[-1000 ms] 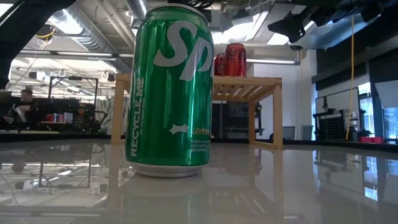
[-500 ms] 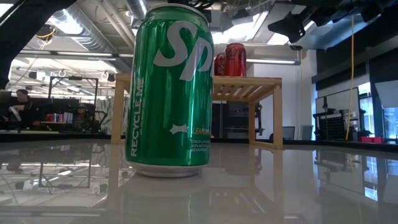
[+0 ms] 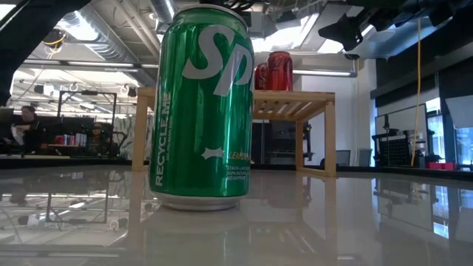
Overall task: Place canned beverage on shelf
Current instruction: Put the red/black soda can on the shelf aligned with the red/white soda can
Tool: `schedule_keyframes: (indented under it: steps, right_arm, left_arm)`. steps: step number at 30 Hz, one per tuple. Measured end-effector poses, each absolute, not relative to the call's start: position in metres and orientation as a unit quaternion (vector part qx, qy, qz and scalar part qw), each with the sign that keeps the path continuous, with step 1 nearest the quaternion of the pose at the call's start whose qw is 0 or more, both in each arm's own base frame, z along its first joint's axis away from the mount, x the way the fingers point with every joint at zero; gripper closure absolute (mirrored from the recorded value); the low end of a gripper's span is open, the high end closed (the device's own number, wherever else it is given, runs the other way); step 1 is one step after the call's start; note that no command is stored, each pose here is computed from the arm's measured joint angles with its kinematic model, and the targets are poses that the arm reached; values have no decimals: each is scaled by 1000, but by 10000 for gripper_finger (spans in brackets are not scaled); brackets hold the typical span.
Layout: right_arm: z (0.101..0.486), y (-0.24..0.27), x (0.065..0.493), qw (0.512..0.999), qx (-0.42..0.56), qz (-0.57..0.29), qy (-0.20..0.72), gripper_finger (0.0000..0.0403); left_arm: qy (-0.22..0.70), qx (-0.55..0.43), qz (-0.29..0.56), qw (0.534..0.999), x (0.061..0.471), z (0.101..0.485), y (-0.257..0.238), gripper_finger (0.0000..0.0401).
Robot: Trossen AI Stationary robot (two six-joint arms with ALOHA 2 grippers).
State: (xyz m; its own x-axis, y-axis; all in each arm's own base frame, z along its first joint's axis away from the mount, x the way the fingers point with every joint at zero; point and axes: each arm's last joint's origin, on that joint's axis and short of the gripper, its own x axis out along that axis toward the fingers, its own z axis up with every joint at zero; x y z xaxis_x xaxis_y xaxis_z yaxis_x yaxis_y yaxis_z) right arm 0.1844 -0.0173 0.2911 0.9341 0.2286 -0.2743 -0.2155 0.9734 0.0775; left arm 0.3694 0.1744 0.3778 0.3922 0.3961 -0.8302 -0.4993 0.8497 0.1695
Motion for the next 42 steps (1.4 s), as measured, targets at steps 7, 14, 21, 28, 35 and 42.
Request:
schedule_keyframes:
  steps: [7,14,21,28,35,42]
  right_arm:
    - [291,-17,184,983,23,113,142,24]
    - [291,-17,184,983,23,113,142,24]
    - [291,-17,184,983,23,113,142,24]
    - [291,-19,185,985,19,89,143,24]
    - [291,-22,185,989,10,31,146,24]
    - [291,-23,185,989,-18,13,144,24]
  left_arm:
    - [481,-53,269,833,369,379,174,5]
    - [458,-50,272,845,368,392,173,5]
    - [440,-47,275,854,366,403,171,5]
    - [420,-33,277,864,358,419,160,5]
    - [385,-12,285,878,341,447,138,5]
    - [345,-12,265,900,320,474,106,5]
